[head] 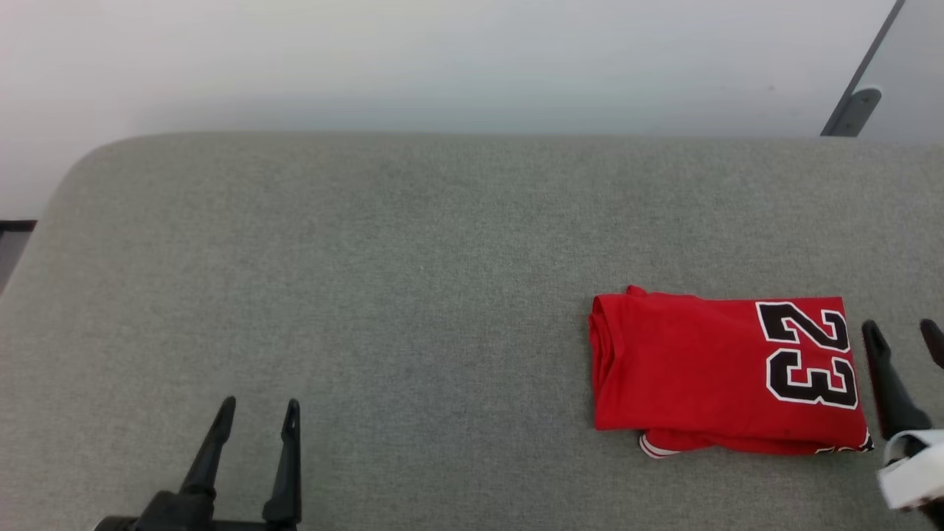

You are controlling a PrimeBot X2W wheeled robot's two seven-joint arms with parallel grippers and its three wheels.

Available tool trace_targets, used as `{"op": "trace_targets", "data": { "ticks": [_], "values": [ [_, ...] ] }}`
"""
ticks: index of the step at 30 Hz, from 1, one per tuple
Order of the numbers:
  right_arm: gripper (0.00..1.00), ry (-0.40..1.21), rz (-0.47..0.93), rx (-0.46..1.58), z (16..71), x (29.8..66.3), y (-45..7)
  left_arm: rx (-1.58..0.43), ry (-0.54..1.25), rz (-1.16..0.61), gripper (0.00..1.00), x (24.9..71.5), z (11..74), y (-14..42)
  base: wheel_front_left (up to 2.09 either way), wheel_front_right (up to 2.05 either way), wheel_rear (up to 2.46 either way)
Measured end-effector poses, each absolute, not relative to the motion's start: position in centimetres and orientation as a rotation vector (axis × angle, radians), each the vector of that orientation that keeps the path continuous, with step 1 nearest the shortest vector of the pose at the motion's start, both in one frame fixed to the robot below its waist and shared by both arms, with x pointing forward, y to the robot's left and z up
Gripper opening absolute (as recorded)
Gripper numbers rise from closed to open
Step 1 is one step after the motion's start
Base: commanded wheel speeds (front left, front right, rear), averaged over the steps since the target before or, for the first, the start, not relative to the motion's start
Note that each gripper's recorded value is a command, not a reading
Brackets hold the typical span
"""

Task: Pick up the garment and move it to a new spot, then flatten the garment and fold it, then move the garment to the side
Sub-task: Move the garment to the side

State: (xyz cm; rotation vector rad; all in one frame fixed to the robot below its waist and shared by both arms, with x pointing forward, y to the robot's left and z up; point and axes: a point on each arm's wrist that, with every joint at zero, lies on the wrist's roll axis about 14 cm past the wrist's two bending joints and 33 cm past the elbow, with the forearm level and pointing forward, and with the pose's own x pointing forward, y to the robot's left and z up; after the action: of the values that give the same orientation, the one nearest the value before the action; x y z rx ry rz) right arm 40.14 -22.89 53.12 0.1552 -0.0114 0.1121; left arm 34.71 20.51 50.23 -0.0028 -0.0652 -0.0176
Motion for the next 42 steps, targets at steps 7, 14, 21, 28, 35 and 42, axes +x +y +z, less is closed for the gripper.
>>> {"op": "trace_targets", "data": {
  "ticks": [7,14,21,28,35,42],
  "values": [
    [1.00,0.488,0.158,0.022,47.2,40.9,-24.9,-0.029,-0.055,-0.063,1.00,36.4,49.7,18.7,0.00,0.00,0.00],
    [1.00,0.874,0.208,0.008,45.0,41.5,-25.8,-0.048,-0.070,-0.103,1.00,39.2,49.8,17.3,0.00,0.00,0.00],
    [1.00,1.076,0.216,-0.017,41.1,42.5,-25.4,-0.076,-0.082,-0.138,1.00,42.2,49.7,16.2,0.00,0.00,0.00],
    [1.00,1.147,0.241,-0.022,38.1,43.4,-24.4,-0.059,-0.046,-0.173,1.00,44.1,48.0,15.6,0.00,0.00,0.00],
    [0.00,1.052,0.214,0.048,38.3,44.6,-24.7,-0.043,-0.069,-0.217,1.00,45.5,48.2,14.4,0.00,0.00,0.00],
    [0.00,0.943,0.119,0.117,39.5,45.2,-27.5,-0.034,-0.100,-0.293,1.00,46.7,48.7,12.4,0.00,0.00,0.00]
  ]
}}
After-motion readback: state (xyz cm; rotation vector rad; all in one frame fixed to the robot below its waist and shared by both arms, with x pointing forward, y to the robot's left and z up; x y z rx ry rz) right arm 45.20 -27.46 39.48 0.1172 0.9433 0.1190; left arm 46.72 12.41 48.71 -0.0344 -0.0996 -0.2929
